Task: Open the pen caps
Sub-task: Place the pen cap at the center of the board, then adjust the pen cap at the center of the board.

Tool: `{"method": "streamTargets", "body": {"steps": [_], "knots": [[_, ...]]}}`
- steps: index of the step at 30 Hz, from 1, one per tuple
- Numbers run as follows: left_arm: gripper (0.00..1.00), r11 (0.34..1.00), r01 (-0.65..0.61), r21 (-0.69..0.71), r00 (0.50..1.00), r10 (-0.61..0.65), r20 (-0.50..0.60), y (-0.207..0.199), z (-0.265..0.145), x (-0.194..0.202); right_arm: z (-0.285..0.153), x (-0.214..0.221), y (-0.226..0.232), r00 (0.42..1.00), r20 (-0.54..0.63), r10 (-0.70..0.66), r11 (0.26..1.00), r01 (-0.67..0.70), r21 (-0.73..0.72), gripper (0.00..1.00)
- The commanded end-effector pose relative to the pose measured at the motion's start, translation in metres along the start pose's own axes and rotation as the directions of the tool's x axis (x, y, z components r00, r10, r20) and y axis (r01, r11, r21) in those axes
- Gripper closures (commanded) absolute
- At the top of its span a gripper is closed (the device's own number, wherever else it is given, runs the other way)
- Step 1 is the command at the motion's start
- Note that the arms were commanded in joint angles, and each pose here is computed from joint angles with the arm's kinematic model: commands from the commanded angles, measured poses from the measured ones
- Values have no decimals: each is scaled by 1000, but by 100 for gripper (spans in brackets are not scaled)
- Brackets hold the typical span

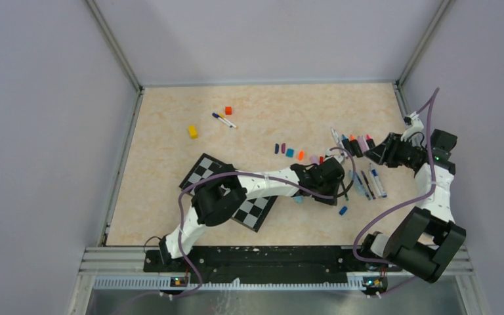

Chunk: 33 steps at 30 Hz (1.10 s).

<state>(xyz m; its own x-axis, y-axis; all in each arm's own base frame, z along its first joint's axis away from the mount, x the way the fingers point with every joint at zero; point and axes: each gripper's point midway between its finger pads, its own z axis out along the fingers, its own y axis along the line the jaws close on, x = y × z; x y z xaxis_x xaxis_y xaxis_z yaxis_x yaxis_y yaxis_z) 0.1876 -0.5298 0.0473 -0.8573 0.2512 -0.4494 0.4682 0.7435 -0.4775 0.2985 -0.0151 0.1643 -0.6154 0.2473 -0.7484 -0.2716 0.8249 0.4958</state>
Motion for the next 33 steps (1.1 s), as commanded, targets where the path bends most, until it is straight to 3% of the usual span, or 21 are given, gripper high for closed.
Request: {"method": "streamTargets", "body": {"steps": [1, 6, 12, 16, 21, 23, 24, 29, 33], "knots": [[72, 998, -35, 59, 991, 27, 128, -20, -33, -35, -2, -6, 0, 999, 22, -36, 999, 36, -5, 57], [73, 990, -120, 74, 957, 96, 272, -28, -74, -60, -3, -4, 9, 997, 20, -71, 996, 72, -58, 57], [69, 963, -268, 11, 873, 238, 426, -19, -133, -80, -3, 2, 21, 993, 25, -113, 984, 115, -136, 57], [57, 943, -324, -79, 805, 318, 501, -3, -174, -86, -3, 8, 23, 988, 25, -150, 975, 152, -163, 57], [28, 930, -317, -186, 730, 365, 578, 26, -219, -87, -8, 20, 35, 967, 4, -254, 939, 248, -240, 57], [5, 928, -297, -223, 692, 370, 620, 40, -235, -86, -13, 27, 44, 941, 7, -338, 898, 325, -296, 57], [2, 928, -282, -242, 675, 371, 638, 48, -243, -85, -16, 32, 48, 927, 8, -374, 877, 356, -323, 57], [1, 938, -238, -251, 620, 346, 705, 80, -280, -76, -23, 48, 65, 830, 7, -558, 744, 504, -438, 57], [1, 950, -193, -247, 610, 313, 728, 105, -296, -66, -30, 76, 77, 640, 43, -767, 512, 652, -559, 46]]}}
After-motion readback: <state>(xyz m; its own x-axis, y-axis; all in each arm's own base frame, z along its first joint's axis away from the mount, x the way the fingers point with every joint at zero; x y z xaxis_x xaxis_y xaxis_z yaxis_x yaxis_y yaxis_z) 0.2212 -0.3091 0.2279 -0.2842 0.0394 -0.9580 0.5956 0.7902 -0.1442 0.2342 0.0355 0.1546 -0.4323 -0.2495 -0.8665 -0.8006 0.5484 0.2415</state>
